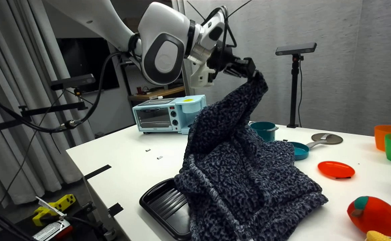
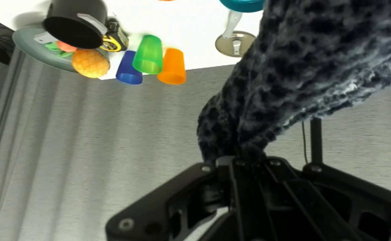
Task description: Fold the thing on the table
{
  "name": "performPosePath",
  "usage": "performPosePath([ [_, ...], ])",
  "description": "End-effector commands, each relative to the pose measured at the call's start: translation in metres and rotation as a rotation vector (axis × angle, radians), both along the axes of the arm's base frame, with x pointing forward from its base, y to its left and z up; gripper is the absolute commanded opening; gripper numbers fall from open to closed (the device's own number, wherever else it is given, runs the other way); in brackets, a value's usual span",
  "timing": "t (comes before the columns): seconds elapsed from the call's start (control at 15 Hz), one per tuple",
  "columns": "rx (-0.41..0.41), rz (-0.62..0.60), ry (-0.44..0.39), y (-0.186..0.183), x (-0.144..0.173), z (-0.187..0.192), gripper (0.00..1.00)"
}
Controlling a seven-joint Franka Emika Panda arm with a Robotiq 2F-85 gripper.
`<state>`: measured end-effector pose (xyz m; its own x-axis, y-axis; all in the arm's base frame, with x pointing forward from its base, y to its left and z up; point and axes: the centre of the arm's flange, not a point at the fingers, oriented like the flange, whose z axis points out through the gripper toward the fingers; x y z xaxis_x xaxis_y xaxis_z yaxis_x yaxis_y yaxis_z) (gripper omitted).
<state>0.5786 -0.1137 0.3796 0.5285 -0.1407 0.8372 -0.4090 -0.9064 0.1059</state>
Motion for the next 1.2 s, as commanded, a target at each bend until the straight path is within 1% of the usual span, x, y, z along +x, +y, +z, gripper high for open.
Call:
performPosePath([
  [0.0,-0.017,-0.081,0.016,-0.036,0.002,0.026,0.01],
  [0.2,0.002,-0.119,0.056,-0.061,0.001,0.029,0.01],
  [0.33,0.054,-0.111,0.079,-0.075,0.004,0.036,0.01],
  [0.4,0.103,-0.086,0.09,-0.079,0.012,0.047,0.01],
  [0.53,0.125,-0.077,0.092,-0.083,0.037,0.075,0.01],
  [0.6,0.162,-0.062,0.098,-0.081,0.05,0.086,0.01],
  [0.67,0.146,-0.075,0.106,-0.08,0.067,0.096,0.01],
  [0.73,0.166,-0.079,0.138,-0.08,0.087,0.098,0.01],
  [0.8,0.181,-0.087,0.165,-0.081,0.097,0.098,0.01],
  [0.87,0.206,-0.082,0.206,-0.08,0.104,0.094,0.01],
  [1.0,0.201,-0.092,0.292,-0.082,0.11,0.079,0.01],
  [1.13,0.205,-0.114,0.358,-0.091,0.114,0.063,0.01],
])
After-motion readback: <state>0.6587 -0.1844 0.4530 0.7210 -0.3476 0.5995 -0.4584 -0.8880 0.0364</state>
